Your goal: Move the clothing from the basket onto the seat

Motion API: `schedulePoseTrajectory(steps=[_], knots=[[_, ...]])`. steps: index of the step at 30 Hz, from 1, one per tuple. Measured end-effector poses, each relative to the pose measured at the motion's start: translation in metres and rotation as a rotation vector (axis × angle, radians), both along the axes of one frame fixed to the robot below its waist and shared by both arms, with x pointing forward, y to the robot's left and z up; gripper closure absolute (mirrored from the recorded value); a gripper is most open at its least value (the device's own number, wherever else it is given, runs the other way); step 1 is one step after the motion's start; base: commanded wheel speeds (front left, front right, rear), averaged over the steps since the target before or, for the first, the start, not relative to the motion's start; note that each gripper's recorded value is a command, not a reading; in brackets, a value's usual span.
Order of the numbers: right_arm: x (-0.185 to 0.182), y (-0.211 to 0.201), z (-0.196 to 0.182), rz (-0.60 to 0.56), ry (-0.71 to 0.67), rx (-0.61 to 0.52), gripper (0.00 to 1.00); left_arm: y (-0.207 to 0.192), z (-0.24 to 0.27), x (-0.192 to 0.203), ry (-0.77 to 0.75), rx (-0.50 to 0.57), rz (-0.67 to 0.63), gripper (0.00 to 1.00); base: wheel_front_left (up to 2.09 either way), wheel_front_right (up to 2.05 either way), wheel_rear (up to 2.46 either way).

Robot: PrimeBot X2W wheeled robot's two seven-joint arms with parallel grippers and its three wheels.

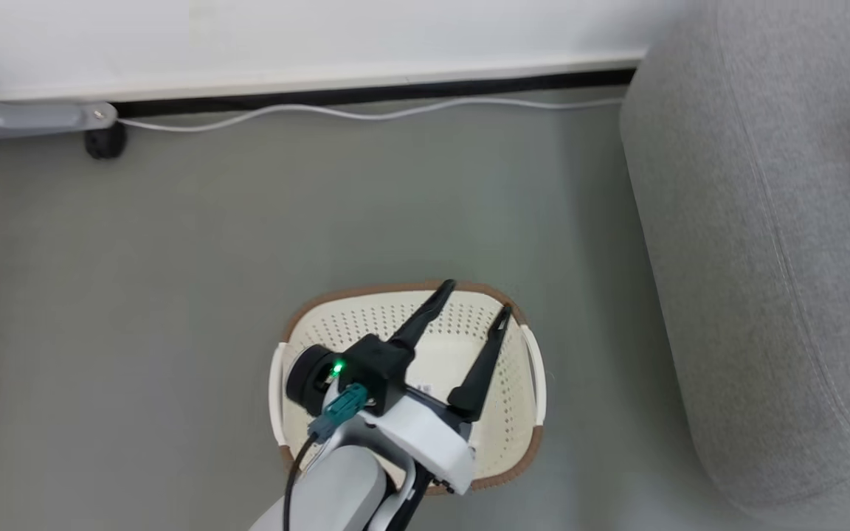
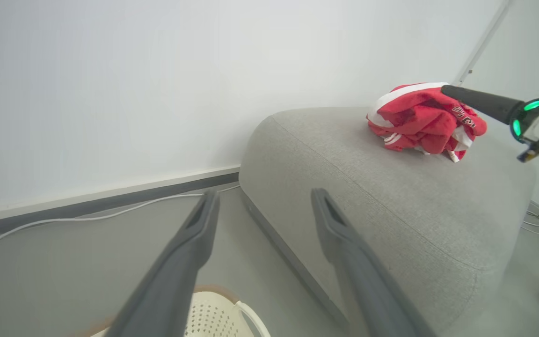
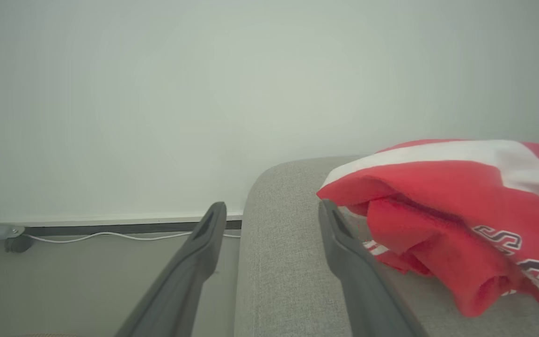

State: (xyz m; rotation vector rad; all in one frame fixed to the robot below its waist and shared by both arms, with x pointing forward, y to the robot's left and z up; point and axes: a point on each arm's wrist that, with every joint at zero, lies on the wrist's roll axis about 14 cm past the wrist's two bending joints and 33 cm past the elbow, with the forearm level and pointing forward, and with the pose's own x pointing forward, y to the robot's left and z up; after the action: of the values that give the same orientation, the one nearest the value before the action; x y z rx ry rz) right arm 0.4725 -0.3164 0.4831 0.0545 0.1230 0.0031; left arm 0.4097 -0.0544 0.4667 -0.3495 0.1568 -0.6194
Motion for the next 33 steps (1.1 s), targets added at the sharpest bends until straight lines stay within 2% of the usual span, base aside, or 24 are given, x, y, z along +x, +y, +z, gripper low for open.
schedulePoseTrajectory(steps=[6,15,25,33], knots=[[0.001,0.046,0.017,0.095,-0.067,0.047,0.0,0.048,0.005,-0.001,-0.022,0.04,0.163,0.0,0.0,0.0,0.0],[-0.017,0.103,0.034,0.21,-0.135,0.056,0.0,0.129,0.009,-0.014,-0.047,0.112,0.413,0.0,0.0,0.0,0.0],[-0.048,0.133,0.05,0.243,-0.207,0.084,0.0,0.199,0.01,-0.038,-0.064,0.174,0.62,0.0,0.0,0.0,0.0],[-0.081,0.137,0.039,0.216,-0.203,0.109,0.0,0.224,0.007,-0.056,-0.057,0.209,0.711,0.0,0.0,0.0,0.0]])
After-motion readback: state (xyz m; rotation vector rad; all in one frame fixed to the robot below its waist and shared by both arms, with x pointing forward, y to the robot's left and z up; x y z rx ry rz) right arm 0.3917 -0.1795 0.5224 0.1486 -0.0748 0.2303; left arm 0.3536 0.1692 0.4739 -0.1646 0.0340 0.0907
